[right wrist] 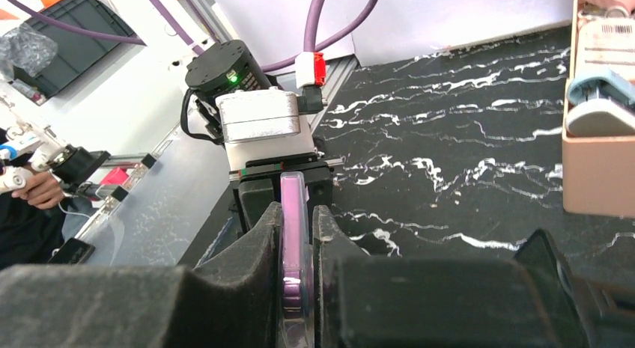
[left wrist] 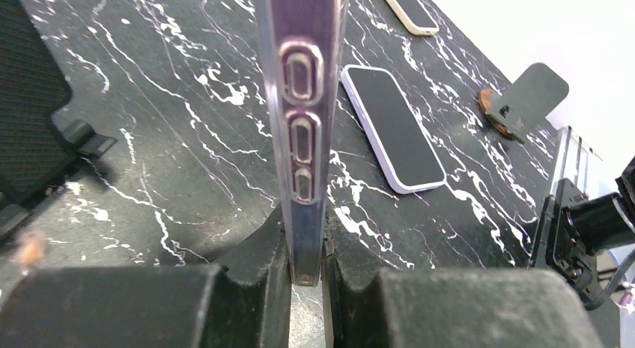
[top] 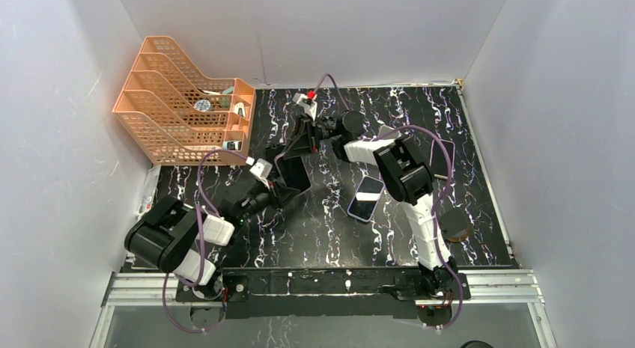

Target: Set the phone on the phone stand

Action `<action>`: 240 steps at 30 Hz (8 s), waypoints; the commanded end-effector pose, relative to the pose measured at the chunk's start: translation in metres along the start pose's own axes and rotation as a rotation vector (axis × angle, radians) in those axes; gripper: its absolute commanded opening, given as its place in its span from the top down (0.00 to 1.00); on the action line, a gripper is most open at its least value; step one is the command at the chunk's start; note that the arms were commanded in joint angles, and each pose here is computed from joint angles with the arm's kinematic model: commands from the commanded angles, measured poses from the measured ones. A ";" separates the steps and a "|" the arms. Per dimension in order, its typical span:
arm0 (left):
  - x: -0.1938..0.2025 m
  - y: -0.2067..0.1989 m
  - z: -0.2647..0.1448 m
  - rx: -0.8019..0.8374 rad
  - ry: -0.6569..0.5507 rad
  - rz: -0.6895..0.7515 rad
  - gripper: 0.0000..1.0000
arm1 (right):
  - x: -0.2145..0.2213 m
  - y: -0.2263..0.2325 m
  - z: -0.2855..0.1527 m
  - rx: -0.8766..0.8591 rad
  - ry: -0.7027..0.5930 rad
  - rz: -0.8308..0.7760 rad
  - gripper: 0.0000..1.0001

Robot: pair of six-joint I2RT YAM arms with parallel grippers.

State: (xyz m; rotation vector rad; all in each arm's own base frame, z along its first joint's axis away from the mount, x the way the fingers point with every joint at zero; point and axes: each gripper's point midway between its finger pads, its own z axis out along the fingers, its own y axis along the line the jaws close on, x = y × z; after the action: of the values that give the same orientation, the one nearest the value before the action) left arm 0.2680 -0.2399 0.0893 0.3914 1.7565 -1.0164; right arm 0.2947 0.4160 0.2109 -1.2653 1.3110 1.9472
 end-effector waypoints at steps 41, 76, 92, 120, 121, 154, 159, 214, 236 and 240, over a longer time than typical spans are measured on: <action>-0.064 0.057 -0.100 -0.519 -0.401 -0.072 0.18 | -0.062 -0.086 0.028 -0.009 -0.078 -0.353 0.99; -0.050 0.062 -0.098 -0.532 -0.350 -0.076 0.17 | -0.039 -0.098 0.010 0.037 -0.156 -0.264 0.99; -0.045 0.064 -0.100 -0.544 -0.339 -0.080 0.17 | -0.024 -0.108 0.009 0.045 -0.105 -0.245 0.94; -0.053 0.048 -0.087 -0.450 -0.281 0.011 0.25 | -0.117 -0.100 -0.179 0.543 -0.539 -0.315 0.18; -0.054 0.047 -0.085 -0.445 -0.277 0.015 0.26 | -0.116 -0.094 -0.186 0.597 -0.548 -0.281 0.18; -0.048 -0.002 -0.029 -0.703 -0.081 0.438 0.23 | 0.098 0.050 -0.281 2.114 -0.078 0.845 0.01; -0.033 -0.006 -0.017 -0.647 -0.040 0.425 0.18 | 0.148 0.034 -0.272 2.069 -0.017 0.971 0.01; -0.001 -0.017 -0.005 -0.512 0.024 0.393 0.02 | 0.169 -0.003 -0.254 1.964 0.048 0.861 0.01; 0.047 -0.037 0.033 -0.319 0.139 0.338 0.02 | 0.192 0.000 -0.252 1.953 0.060 0.886 0.38; 0.064 -0.044 0.056 -0.216 0.156 0.243 0.02 | 0.171 0.003 -0.253 1.956 -0.001 0.795 0.38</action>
State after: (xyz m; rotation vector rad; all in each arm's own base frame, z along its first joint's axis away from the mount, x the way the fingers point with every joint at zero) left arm 0.2419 -0.2842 0.0342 0.5696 1.9230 -0.4054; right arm 0.3222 0.1675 0.0241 0.3474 2.6519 0.0820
